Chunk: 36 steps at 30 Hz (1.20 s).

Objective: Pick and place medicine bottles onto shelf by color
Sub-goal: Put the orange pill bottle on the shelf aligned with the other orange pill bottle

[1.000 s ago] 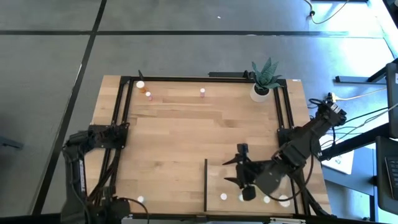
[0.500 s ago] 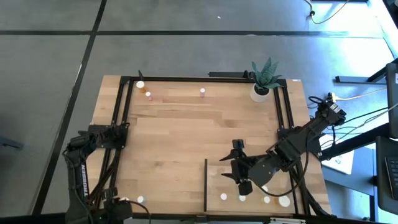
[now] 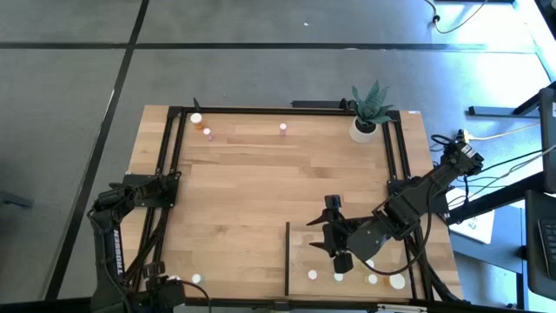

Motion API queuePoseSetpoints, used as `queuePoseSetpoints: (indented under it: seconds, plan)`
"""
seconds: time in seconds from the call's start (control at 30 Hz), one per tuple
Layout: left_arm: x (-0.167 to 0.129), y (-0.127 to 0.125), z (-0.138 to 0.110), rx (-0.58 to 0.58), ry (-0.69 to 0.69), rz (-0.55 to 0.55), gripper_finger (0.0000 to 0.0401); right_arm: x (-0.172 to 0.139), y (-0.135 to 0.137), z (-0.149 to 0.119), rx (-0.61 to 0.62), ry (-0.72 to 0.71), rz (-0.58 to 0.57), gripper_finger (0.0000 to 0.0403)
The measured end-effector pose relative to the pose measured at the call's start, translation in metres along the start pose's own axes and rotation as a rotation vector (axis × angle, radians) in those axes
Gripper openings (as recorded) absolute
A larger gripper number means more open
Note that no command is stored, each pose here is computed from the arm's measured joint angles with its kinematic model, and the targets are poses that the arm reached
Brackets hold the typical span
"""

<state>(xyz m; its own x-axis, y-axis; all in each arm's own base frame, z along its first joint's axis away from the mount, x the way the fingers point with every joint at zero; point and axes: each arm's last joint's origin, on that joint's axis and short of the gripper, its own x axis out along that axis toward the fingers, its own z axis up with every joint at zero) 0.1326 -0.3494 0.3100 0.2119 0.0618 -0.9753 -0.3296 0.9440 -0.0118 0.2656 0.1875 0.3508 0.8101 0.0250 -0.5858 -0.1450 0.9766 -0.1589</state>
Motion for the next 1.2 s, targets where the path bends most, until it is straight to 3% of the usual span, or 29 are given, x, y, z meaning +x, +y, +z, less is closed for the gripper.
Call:
queuePoseSetpoints:
  seconds: [0.77,1.2]
  plan:
    - [-0.001,-0.001,-0.006,-0.045,0.004,-0.015,0.0174,0.0,0.0,0.0,-0.001,0.0,0.0,0.0234]
    - [0.024,-0.014,-0.011,0.055,0.018,0.067,0.0285,0.0,0.0,0.0,-0.001,0.001,0.001,0.0234]
